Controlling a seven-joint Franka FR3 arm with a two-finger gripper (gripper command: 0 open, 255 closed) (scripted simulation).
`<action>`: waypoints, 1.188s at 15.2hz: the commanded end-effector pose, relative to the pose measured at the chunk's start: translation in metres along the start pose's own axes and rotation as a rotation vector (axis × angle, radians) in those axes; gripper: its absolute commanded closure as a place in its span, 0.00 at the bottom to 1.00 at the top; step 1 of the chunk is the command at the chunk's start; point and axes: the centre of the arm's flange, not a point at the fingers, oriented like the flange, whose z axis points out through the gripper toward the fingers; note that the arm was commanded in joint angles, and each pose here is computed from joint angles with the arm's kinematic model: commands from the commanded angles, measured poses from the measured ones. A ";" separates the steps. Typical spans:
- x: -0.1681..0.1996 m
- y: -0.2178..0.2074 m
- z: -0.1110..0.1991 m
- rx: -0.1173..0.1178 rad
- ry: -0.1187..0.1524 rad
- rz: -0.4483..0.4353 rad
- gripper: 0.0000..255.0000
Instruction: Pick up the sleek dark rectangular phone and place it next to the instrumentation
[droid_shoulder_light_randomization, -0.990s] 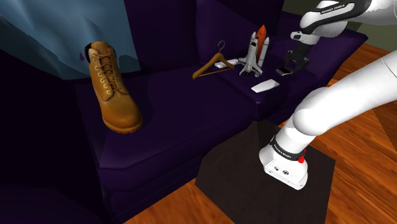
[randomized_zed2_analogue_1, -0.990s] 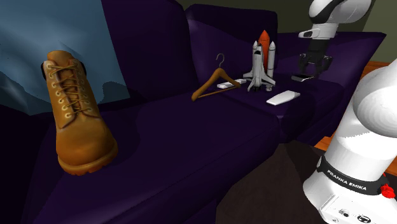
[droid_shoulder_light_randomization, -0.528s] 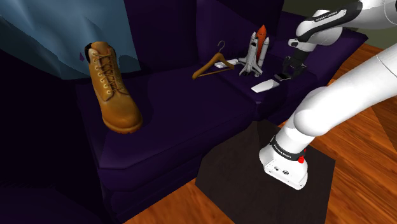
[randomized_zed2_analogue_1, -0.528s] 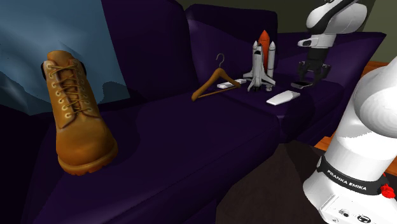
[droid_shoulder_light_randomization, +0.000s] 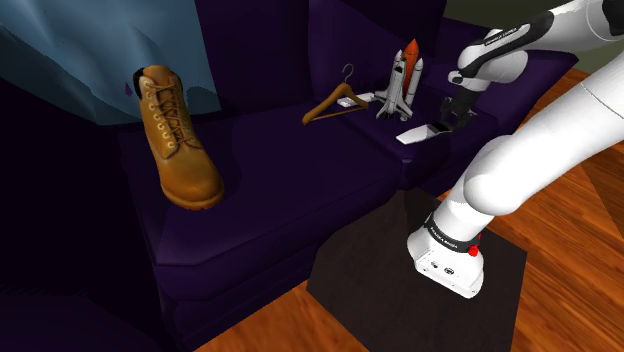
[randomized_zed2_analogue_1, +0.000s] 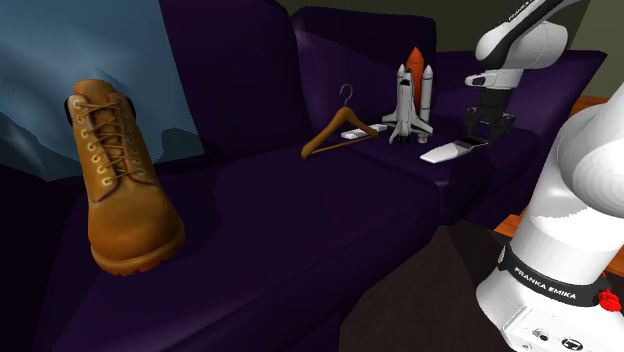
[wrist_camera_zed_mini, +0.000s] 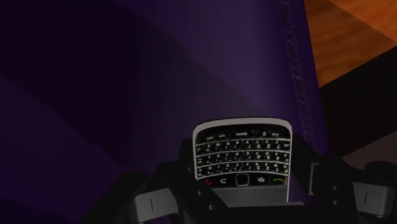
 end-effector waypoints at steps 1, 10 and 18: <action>0.001 0.000 0.002 0.001 0.001 -0.001 1.00; 0.000 0.000 0.002 0.001 0.001 -0.001 0.00; 0.001 0.000 -0.048 0.001 0.001 -0.001 0.00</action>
